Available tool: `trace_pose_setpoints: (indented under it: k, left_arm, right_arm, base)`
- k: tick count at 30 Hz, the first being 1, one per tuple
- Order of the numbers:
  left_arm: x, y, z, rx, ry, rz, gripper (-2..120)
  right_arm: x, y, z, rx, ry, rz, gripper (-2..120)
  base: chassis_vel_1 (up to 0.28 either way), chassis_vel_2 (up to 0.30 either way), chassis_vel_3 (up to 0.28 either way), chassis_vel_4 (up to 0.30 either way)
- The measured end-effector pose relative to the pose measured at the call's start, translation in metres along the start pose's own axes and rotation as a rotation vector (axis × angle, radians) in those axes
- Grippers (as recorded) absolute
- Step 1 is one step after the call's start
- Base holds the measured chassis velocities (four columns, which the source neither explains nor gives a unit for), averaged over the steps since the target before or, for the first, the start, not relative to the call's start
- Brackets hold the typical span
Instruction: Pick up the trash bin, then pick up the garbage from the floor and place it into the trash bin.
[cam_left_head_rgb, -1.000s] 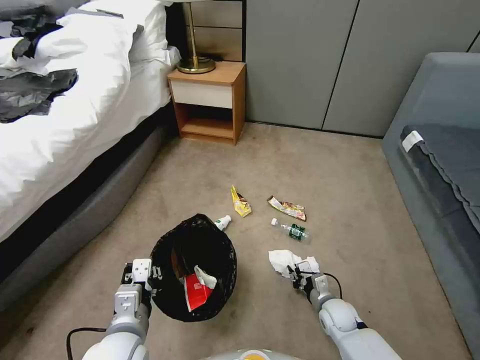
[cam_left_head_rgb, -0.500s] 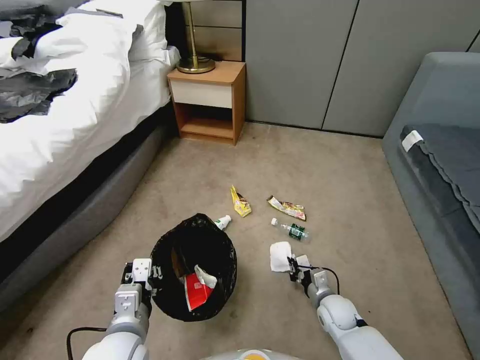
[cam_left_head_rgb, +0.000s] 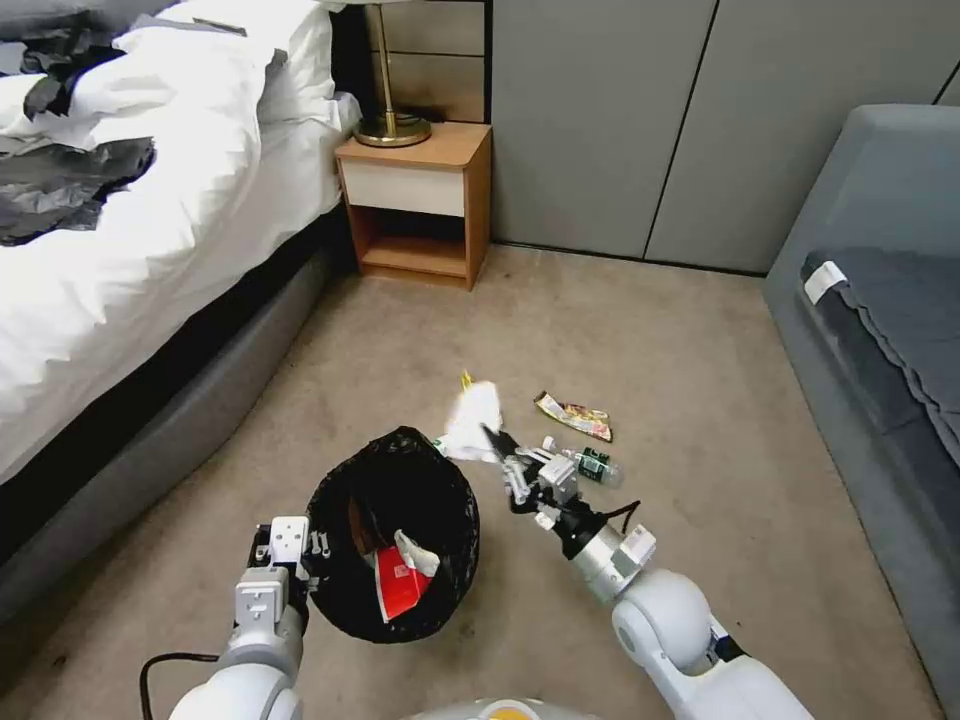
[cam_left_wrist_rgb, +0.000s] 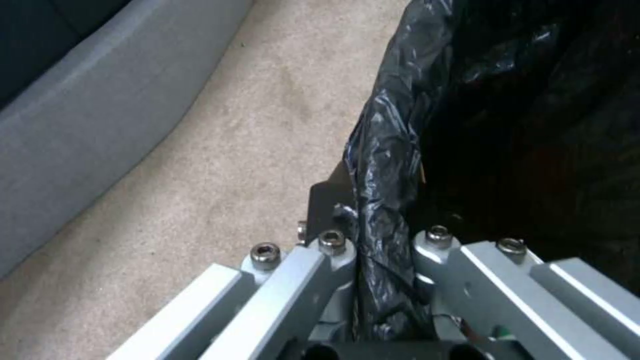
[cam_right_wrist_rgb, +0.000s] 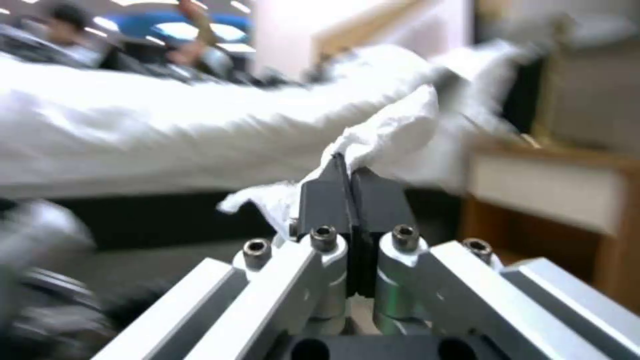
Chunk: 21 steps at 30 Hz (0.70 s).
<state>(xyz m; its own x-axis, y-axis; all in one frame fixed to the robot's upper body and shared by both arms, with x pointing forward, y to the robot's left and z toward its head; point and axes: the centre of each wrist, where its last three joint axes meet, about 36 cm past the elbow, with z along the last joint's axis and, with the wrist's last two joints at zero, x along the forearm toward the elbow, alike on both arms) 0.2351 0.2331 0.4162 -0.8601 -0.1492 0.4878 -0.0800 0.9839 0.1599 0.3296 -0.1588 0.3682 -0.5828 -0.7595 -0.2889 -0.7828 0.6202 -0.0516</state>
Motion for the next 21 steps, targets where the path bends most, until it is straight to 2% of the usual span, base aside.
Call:
trace_pose_setpoints:
  k: [5,9,15,20,21]
  left_arm:
    - [0.001,0.0,-0.001,0.001,-0.003,0.002,3]
    - [0.002,-0.001,-0.002,0.003,-0.005,0.003,3]
    - [0.002,-0.002,-0.002,0.005,-0.007,0.005,3]
    - [0.001,-0.004,-0.003,0.004,-0.01,0.007,3]
    - [0.001,-0.004,-0.003,0.003,-0.01,0.007,3]
  right_arm:
    - [0.003,0.012,-0.023,0.013,-0.025,-0.114,0]
    - [0.01,0.017,-0.029,0.026,-0.001,-0.178,0]
    - [0.016,0.018,-0.027,0.034,0.026,-0.201,0]
    - [0.024,0.017,-0.012,0.029,0.079,-0.206,0]
    - [0.028,0.017,0.0,0.019,0.107,-0.202,0]
  base:
    - [0.0,0.0,0.0,0.0]
    - [0.0,0.0,0.0,0.0]
    - [0.0,0.0,0.0,0.0]
    - [0.0,0.0,0.0,0.0]
    - [0.0,0.0,0.0,0.0]
